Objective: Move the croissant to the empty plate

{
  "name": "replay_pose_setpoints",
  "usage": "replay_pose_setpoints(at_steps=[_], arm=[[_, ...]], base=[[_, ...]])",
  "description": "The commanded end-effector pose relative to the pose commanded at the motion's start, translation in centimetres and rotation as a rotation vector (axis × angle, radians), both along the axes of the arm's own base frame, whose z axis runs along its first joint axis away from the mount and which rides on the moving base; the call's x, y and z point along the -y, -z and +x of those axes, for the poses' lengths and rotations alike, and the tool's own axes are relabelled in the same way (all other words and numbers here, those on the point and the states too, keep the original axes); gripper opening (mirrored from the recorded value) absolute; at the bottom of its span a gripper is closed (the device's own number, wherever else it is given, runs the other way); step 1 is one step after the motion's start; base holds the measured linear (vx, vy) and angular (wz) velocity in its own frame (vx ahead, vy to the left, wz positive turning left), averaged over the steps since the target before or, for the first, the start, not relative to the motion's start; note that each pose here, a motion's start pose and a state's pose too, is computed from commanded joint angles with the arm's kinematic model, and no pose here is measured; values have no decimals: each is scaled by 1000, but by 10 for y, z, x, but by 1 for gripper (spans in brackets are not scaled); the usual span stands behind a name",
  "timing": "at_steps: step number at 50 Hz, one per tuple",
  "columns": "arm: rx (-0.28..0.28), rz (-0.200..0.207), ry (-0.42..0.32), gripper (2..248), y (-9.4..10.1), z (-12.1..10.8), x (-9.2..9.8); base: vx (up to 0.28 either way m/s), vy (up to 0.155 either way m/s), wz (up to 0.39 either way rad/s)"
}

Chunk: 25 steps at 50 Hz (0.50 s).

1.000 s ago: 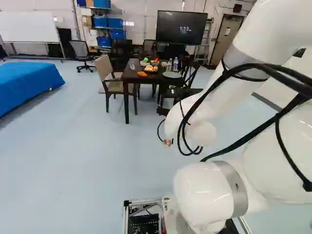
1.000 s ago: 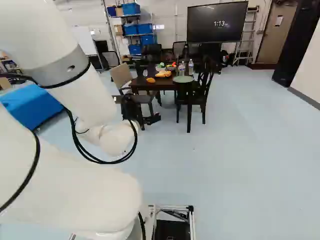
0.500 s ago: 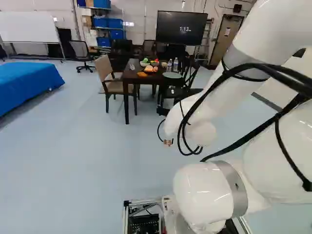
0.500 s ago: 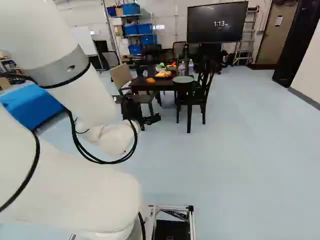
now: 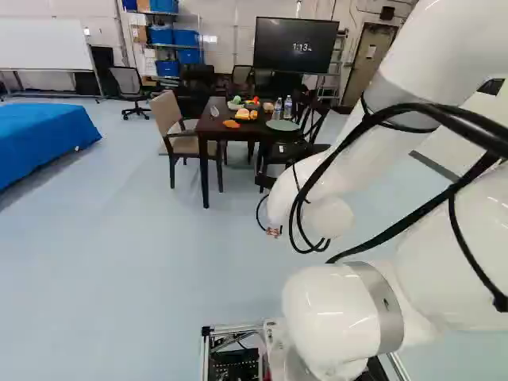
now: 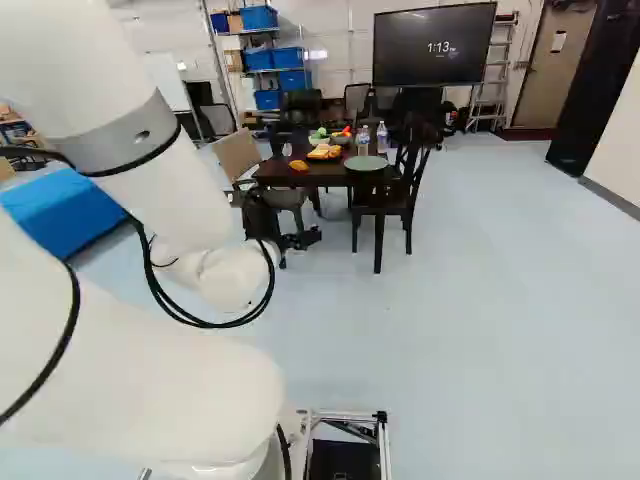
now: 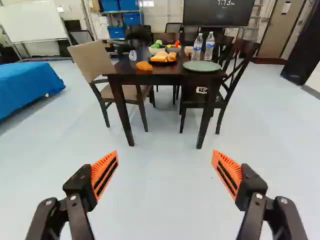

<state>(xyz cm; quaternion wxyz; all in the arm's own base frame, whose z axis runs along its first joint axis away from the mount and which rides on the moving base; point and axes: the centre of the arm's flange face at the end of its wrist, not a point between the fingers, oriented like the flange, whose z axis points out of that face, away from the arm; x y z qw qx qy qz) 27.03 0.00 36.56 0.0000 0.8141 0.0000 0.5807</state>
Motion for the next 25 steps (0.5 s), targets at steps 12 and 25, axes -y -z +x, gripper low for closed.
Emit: replay_pose_setpoints(at_steps=[12, 25], arm=[[0, 0, 0, 247, 0, 0, 0], [0, 0, 0, 247, 0, 0, 0]], base=[[156, 2, -9], [155, 1, -11]])
